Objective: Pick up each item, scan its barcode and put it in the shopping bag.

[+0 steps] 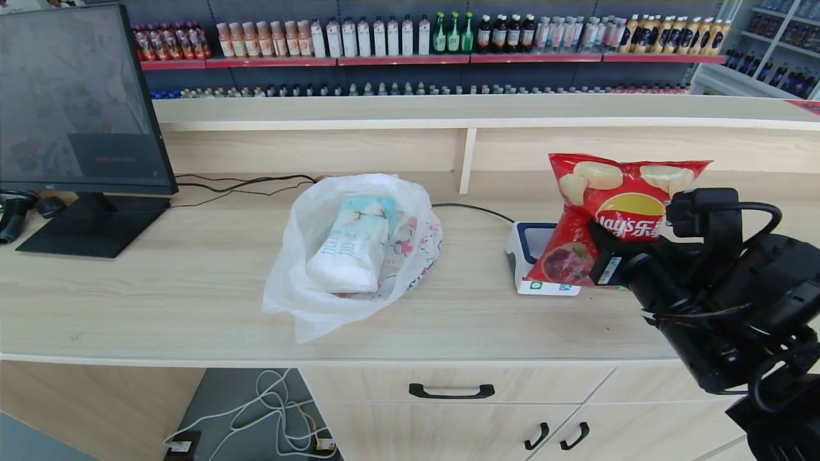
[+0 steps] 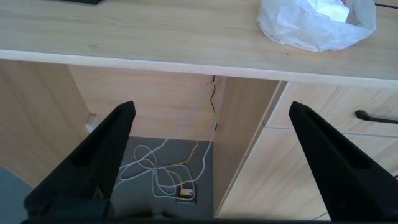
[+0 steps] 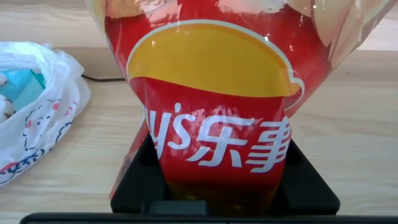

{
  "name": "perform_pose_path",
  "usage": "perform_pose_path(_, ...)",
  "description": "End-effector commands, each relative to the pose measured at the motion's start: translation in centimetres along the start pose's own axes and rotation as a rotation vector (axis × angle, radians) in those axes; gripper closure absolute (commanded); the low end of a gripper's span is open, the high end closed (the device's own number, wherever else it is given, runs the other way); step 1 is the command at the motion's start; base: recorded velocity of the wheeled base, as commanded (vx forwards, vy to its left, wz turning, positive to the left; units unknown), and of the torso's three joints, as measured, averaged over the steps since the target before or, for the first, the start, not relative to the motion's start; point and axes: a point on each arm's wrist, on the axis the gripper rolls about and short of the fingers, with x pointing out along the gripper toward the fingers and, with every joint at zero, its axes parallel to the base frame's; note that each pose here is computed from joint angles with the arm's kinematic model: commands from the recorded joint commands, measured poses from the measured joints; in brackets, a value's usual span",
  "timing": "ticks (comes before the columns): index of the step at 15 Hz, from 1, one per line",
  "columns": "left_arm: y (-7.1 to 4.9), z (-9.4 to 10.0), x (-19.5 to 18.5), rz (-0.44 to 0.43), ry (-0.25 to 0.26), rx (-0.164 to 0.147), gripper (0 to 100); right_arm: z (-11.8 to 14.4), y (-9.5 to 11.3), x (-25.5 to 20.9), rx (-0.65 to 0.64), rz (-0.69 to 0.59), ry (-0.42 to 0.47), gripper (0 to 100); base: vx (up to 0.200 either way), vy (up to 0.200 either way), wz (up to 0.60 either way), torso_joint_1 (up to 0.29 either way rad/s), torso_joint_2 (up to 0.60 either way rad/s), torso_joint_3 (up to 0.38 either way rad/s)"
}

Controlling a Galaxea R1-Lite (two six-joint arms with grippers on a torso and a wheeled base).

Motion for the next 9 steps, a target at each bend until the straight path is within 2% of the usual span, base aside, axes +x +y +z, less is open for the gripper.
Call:
perform_pose_path(1,0.0,0.0,0.0,0.0,0.0,0.0,0,-0.31,0.23,-0.1,-0.005,0.009,0.012,100,0.0,0.0,0.0,0.0,0.0,0.0)
perform_pose_path(9,0.0,0.0,0.0,0.0,0.0,-0.002,0,-1.27,0.4,-0.37,-0.003,0.023,0.049,100,0.0,0.0,0.0,0.0,0.0,0.0)
